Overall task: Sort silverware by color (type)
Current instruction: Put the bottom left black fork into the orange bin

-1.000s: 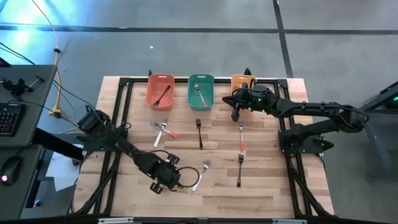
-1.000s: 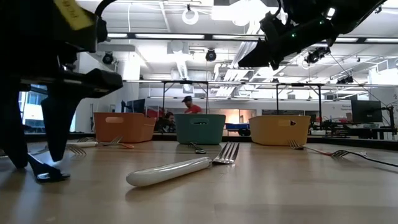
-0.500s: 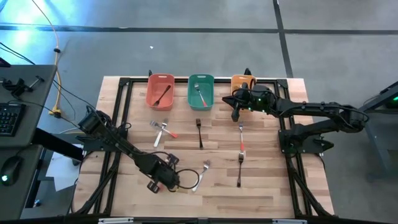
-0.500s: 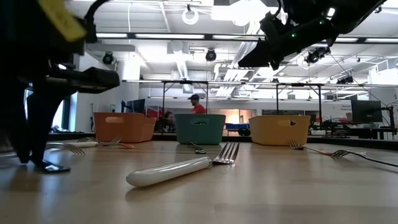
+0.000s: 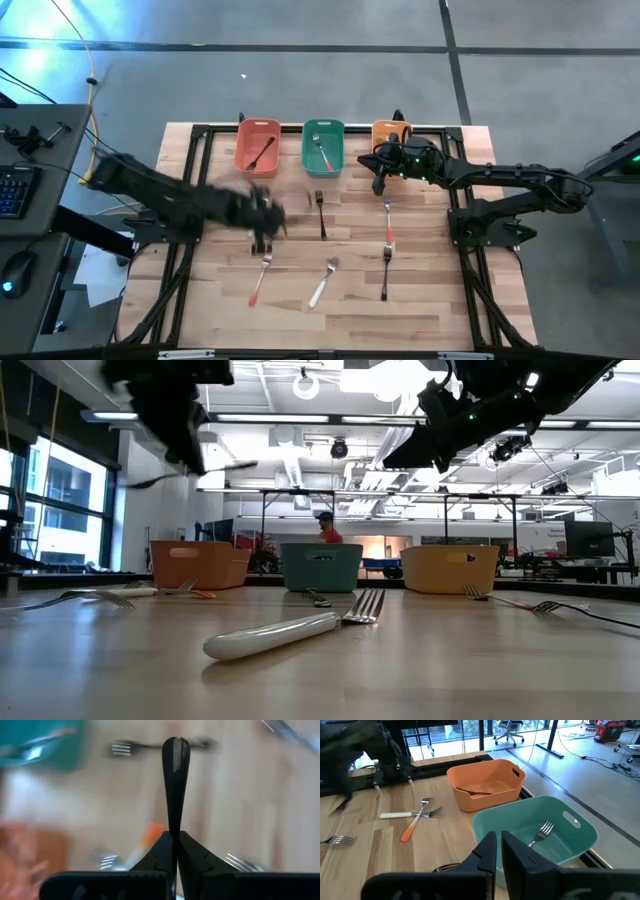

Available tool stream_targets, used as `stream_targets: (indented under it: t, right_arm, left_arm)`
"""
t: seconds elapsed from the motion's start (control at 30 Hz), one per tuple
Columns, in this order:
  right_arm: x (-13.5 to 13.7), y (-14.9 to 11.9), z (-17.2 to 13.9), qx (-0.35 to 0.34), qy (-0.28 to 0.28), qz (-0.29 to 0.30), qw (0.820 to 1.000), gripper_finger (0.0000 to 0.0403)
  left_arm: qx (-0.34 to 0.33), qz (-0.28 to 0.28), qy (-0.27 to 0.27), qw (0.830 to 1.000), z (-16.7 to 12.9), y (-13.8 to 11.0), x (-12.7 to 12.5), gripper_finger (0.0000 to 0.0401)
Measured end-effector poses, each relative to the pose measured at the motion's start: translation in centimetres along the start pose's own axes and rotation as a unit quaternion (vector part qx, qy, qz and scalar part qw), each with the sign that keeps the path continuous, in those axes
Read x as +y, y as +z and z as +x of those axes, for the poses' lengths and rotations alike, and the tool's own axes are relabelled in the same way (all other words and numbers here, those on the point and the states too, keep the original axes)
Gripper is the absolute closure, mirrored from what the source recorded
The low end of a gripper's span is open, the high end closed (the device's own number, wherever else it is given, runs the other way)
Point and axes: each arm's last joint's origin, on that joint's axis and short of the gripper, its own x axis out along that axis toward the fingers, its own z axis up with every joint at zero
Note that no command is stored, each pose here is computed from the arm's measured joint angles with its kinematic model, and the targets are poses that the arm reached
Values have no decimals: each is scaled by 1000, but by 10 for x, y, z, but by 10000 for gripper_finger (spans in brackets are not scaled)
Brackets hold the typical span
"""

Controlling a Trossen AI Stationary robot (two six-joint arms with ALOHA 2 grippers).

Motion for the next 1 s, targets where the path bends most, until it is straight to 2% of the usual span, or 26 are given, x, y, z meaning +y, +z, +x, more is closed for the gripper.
stream_targets:
  t: [0.1, 0.27, 0.4, 0.53, 0.63, 0.73, 1.0]
  right_arm:
    - [0, 0, 0, 0, 0, 0, 1000, 394]
    - [0, 0, 0, -1, 0, 0, 1000, 394]
    - [0, 0, 0, -1, 0, 0, 1000, 394]
    - [0, 0, 0, 0, 0, 0, 1000, 394]
    - [0, 0, 0, 0, 0, -2, 1000, 394]
    - [0, 0, 0, 0, 0, -3, 1000, 394]
    - [0, 0, 0, 0, 0, -4, 1000, 394]
  left_arm:
    - [-20, -94, 47, 994, -12, 0, 52, 400]
    - [-32, -211, 116, 970, -11, -6, 132, 400]
    - [-60, -273, 124, 952, 6, -8, 185, 400]
    - [-62, -321, 114, 938, 30, -17, 226, 400]
    - [-17, -343, 118, 932, 53, -28, 242, 400]
    - [15, -344, 114, 932, 72, -34, 248, 400]
    - [34, -359, 111, 926, 102, -35, 252, 400]
